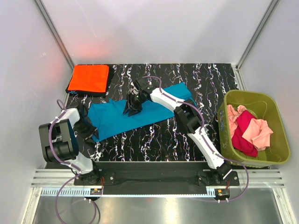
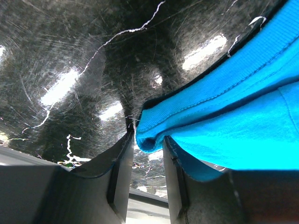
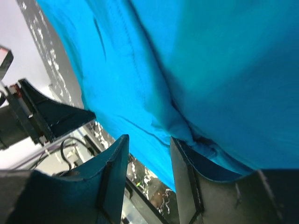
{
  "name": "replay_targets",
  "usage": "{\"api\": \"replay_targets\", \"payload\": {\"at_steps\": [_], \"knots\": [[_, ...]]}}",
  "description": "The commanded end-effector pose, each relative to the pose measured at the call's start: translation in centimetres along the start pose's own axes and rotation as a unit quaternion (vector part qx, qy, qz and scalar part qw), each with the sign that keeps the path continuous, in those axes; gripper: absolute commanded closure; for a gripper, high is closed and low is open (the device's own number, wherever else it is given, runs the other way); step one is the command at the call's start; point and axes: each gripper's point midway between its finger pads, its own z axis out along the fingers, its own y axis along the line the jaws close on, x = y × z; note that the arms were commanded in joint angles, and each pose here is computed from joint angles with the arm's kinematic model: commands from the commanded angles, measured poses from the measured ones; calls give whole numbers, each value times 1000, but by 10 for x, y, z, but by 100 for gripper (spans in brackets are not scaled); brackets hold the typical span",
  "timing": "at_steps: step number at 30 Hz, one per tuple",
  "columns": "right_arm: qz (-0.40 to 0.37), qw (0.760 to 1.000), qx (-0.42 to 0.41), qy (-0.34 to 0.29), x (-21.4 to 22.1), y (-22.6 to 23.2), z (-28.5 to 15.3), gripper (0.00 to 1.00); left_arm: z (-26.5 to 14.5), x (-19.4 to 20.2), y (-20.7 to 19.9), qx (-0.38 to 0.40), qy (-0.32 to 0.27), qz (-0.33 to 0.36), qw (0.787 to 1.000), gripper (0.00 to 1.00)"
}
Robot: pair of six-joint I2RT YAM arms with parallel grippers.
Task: Fold and stack the t-shirts
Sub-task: Fold the tshirt
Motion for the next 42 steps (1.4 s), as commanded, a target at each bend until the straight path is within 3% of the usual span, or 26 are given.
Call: {"api": "replay_targets", "payload": {"at_steps": [1,6,9,13,17,20,26,29,33,36,42], "knots": [[-11,999,8,-47,-19,12,-7,53,9,-1,9,-23,3,-5,1000,64],[11,997,30,-70,-40,-11,-29,53,7,-4,8,-23,-2,-5,1000,63],[-14,997,22,-67,-47,-5,-50,50,0,-9,4,-13,-17,0,1000,57],[-31,993,32,-108,-71,6,-111,45,-12,-13,0,4,-39,1,999,50],[26,984,104,-142,-85,-48,-185,40,-25,-15,-4,21,-55,9,998,37],[78,967,180,-163,-81,-111,-238,41,-46,-16,-14,45,-79,25,996,37],[103,939,294,-143,-50,-185,-276,43,-100,-16,-75,122,-166,127,970,37],[126,921,340,-142,-42,-211,-289,47,-100,-8,-112,161,-146,172,961,39],[160,909,356,-145,-31,-243,-300,54,-78,2,-146,141,-107,229,957,43],[164,909,360,-135,-21,-257,-298,69,-60,6,-152,136,-85,234,959,45],[183,887,403,-129,1,-297,-299,80,-42,0,-155,113,-69,240,962,45]]}}
